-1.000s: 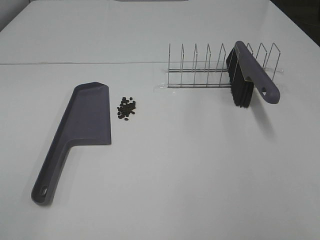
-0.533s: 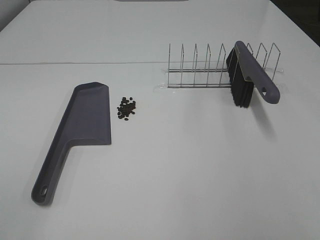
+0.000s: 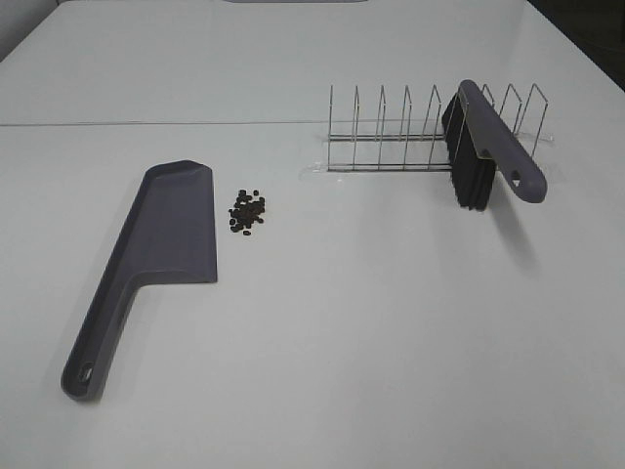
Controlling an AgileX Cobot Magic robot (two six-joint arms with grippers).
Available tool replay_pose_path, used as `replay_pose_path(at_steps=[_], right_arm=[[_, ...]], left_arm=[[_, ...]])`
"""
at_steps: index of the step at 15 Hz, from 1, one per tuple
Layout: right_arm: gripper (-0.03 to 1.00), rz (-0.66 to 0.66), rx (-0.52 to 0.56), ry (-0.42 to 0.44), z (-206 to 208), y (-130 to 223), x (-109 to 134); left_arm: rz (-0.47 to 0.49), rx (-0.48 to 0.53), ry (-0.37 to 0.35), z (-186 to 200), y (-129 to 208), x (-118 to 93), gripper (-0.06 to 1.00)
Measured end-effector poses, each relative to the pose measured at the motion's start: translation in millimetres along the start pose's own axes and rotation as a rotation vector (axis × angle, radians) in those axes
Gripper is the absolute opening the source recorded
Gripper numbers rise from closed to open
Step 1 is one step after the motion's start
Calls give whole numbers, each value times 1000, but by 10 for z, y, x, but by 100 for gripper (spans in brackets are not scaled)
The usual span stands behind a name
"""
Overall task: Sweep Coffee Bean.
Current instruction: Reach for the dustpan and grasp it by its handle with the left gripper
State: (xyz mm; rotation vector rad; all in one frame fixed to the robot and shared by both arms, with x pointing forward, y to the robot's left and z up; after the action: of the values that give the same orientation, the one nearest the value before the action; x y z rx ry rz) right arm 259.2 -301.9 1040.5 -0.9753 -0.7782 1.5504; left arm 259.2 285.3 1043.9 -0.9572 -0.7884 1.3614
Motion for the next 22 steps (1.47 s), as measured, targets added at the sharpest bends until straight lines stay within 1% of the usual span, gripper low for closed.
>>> replay_pose_path(at_steps=[10,14,15,16,17,22], right_arm=[[68,0,0,0,0,0,0],[68,0,0,0,0,0,0],[68,0,0,0,0,0,0],[68,0,0,0,0,0,0],[68,0,0,0,0,0,0],[68,0,0,0,0,0,0]], left_arm=[[3,-5,2,-4,-25,-2,81],[22,-13,-9,-172,-353,30,80],[40,23,-17,-403,-590,68,80],[44,39,-20,-474,-651,80,80],[52,77,-24,-611,-749,101,80],[93,319,-31,-1412,-1082,206,80]])
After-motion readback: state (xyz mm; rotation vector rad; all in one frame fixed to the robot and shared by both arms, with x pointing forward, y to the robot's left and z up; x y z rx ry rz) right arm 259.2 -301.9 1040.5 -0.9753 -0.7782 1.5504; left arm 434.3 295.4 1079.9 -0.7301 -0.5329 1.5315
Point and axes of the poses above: a point on each arm's last joint axis where the gripper is mounted, z pointing back along that axis away from the gripper, x along the wrist's bending axis when the last joint is at zero, y = z × x, the point moved 3 cm from there along -z, pointing out along that axis toward the gripper, and after that the axes turned 5 degrees about z, right-handed, at the moved point
